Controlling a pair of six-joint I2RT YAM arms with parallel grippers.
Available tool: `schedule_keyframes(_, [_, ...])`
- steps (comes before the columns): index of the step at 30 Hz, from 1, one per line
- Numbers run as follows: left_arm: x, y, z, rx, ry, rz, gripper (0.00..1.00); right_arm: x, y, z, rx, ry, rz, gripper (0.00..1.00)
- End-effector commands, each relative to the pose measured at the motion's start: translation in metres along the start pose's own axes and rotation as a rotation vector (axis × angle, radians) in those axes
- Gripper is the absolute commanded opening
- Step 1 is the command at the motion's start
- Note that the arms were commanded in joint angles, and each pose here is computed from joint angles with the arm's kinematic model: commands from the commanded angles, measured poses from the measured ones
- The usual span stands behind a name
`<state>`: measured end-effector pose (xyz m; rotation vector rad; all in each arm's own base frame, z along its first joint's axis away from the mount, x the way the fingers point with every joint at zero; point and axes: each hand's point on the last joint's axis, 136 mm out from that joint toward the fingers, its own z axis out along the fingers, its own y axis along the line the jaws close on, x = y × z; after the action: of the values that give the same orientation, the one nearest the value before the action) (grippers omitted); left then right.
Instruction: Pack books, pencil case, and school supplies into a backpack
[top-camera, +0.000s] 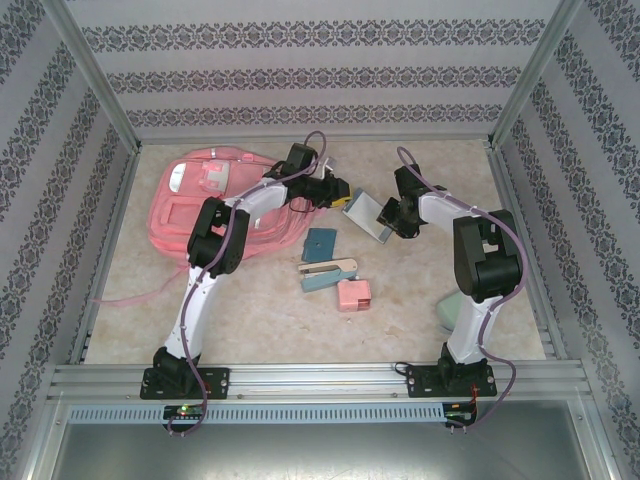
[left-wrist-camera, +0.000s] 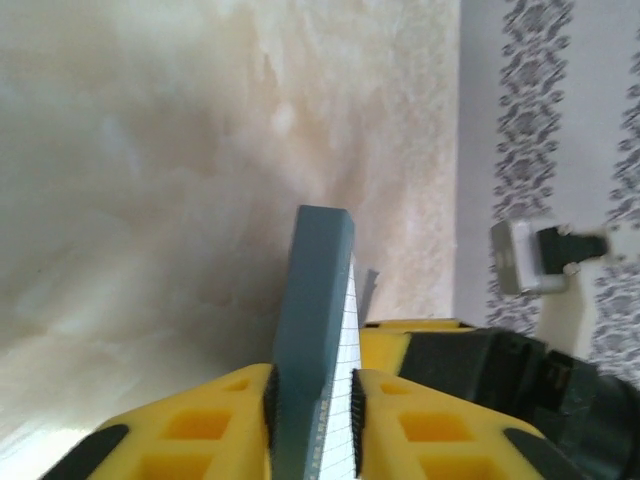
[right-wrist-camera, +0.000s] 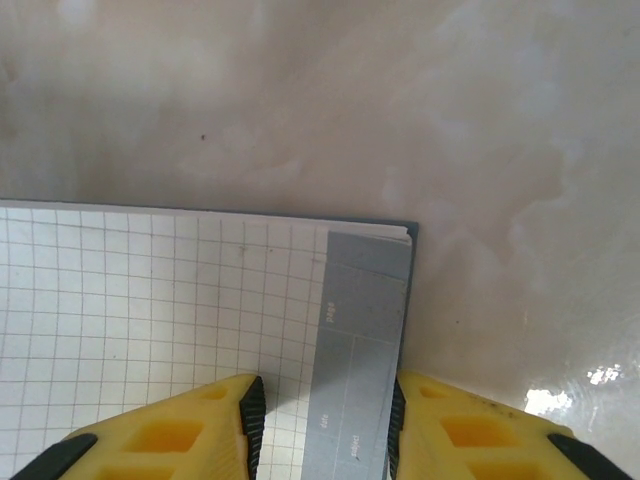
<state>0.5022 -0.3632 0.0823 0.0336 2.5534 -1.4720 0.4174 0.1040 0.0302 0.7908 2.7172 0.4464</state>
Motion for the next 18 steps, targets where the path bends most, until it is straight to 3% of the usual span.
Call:
schedule_keyframes(1, [0.071, -0.017, 0.014, -0.11, 0.204, 0.156, 0.36, 0.007, 0.04, -0.004, -0.141, 0.031, -0.057, 0.39])
schedule_keyframes(6, [0.075, -0.012, 0.011, -0.148, 0.223, 0.181, 0.38, 0.009, 0.037, -0.002, -0.134, 0.037, -0.054, 0.39])
schedule_keyframes(10, [0.062, 0.005, 0.003, -0.283, 0.159, 0.197, 0.45, 0.01, 0.035, -0.002, -0.125, 0.038, -0.054, 0.39])
schedule_keyframes(18, [0.046, 0.032, -0.01, -0.47, 0.089, 0.178, 0.46, 0.012, 0.017, 0.005, -0.037, 0.045, -0.084, 0.38])
